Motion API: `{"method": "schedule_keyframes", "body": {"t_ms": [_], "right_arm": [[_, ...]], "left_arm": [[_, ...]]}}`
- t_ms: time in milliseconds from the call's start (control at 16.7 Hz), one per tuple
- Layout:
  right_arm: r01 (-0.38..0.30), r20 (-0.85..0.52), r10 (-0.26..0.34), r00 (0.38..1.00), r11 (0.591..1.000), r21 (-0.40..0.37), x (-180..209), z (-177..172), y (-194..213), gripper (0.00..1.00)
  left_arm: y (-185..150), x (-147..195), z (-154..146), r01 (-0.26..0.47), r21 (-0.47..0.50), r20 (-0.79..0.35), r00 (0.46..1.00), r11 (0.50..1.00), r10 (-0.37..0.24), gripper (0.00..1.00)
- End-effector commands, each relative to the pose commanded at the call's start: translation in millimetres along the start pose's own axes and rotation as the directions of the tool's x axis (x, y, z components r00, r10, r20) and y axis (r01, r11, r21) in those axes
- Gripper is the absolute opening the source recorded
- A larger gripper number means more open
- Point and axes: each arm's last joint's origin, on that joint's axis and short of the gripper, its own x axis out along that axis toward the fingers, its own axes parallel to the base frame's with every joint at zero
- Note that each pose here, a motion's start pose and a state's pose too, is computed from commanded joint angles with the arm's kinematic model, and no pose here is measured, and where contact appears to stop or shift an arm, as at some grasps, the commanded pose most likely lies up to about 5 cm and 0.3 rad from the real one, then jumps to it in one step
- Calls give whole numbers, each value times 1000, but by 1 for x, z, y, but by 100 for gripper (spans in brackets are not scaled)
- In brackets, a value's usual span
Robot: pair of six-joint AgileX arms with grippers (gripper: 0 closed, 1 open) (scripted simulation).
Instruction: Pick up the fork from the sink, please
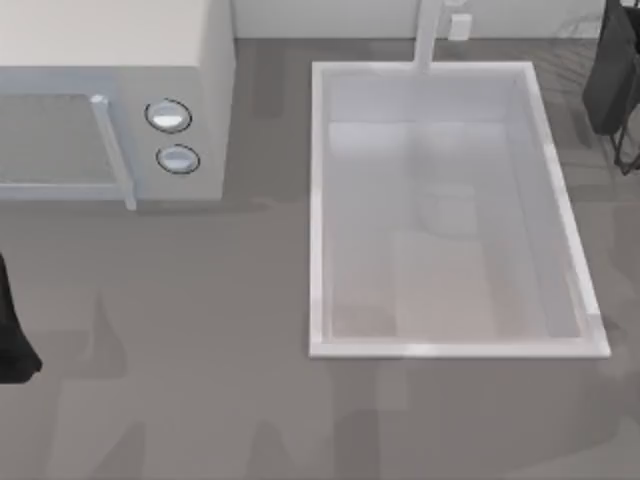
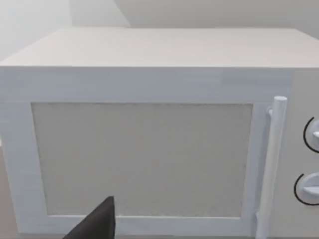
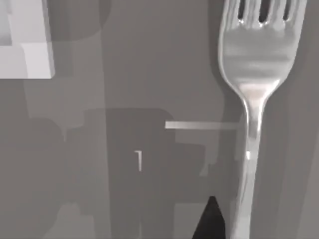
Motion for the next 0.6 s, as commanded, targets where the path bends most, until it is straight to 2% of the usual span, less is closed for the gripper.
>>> {"method": "schedule_keyframes", "body": {"t_ms": [240,600], "right_arm": [[0,0,0,1000,1000,0,0,0,0,98],[0,0,0,1000,1000,0,0,0,0,100]], "left_arm": [[0,0,0,0,0,0,1000,1000,0,100],[0,0,0,0,0,0,1000,1000,0,100]]}}
